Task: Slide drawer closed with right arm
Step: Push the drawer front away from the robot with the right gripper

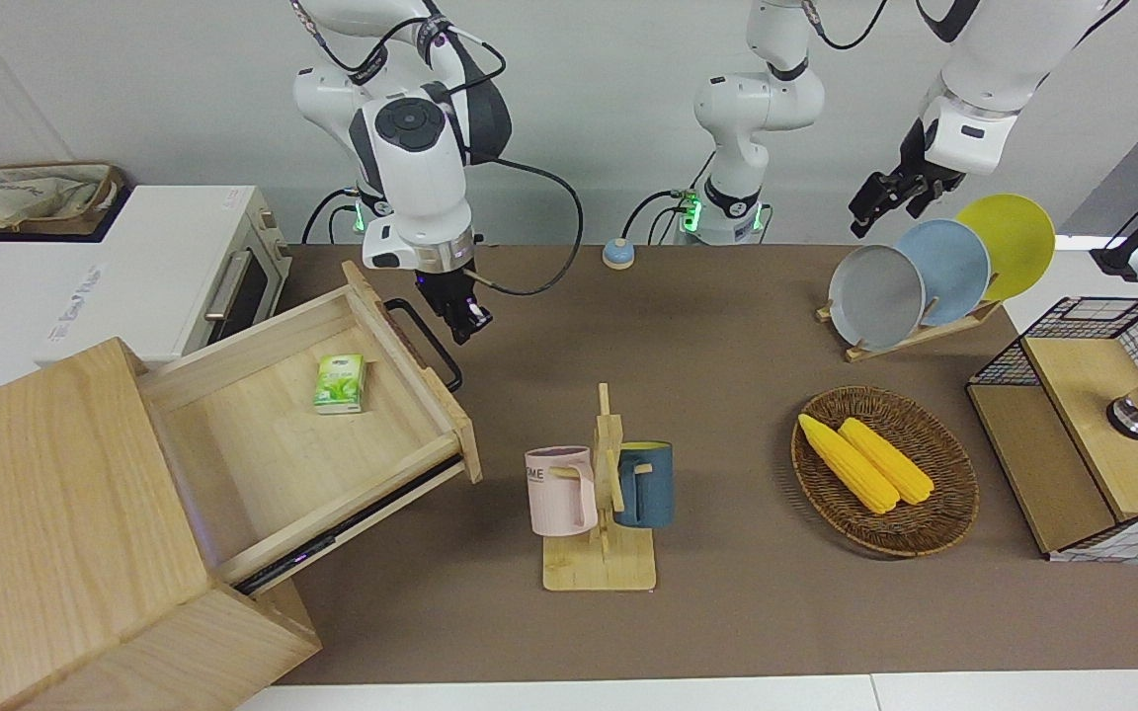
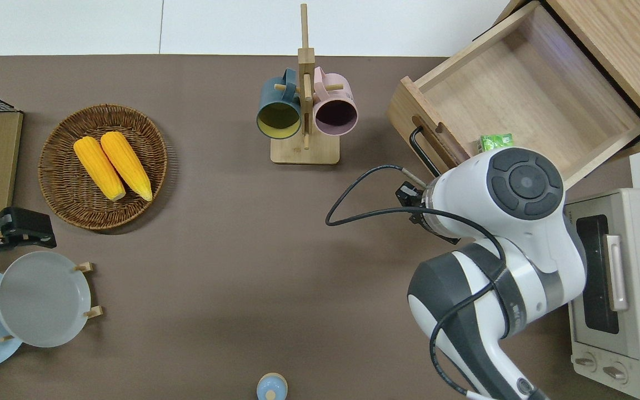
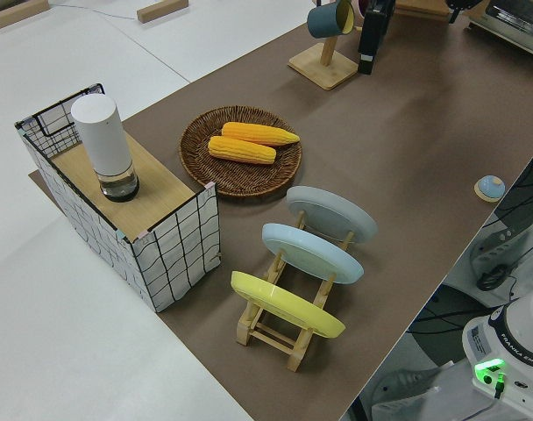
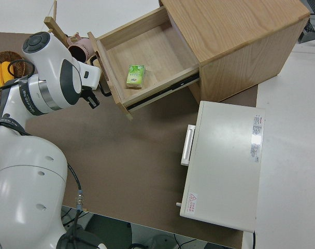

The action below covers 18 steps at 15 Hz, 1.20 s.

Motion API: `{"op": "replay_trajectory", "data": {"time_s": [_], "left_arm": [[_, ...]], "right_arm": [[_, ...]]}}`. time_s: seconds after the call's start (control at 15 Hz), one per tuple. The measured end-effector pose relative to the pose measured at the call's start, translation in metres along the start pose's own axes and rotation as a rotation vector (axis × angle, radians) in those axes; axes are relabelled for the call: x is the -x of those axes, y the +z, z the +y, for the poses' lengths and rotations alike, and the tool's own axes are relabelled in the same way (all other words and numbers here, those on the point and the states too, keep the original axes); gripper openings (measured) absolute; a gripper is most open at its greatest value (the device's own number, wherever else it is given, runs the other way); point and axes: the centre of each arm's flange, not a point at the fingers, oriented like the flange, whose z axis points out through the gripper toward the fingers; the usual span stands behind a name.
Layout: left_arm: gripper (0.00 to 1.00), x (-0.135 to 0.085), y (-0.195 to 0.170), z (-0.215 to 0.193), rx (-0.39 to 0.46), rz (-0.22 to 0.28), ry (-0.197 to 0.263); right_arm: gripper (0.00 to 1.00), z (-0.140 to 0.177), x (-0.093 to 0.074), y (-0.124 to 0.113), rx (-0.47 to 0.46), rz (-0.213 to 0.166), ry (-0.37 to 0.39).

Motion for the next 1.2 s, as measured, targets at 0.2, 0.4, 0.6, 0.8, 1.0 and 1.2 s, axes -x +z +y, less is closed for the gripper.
{"op": "replay_trajectory", "data": {"time_s": [0.2,0.4,0.6,0.8,1.0,1.2], "left_arm": [[1.00,0.000,0.000,0.000,0.000,0.000,0.000],[1.00,0.000,0.000,0.000,0.000,0.000,0.000],[1.00,0.000,0.000,0.000,0.000,0.000,0.000],[1.00,0.000,0.000,0.000,0.000,0.000,0.000],[1.00,0.000,0.000,0.000,0.000,0.000,0.000],[1.00,0.000,0.000,0.000,0.000,0.000,0.000]], "right_arm": [[0.01,0.000,-0.015,0.000,-0.042,0.022,0.010],[0.01,0.003,-0.029,0.003,-0.048,0.027,0.010],[0.01,0.004,-0.039,0.004,-0.062,0.033,0.017],[0.01,0.005,-0.052,0.005,-0.083,0.043,0.035],[0.01,0.010,-0.071,0.007,-0.091,0.062,0.049],[0.01,0.013,-0.088,0.011,-0.102,0.077,0.046]]}}
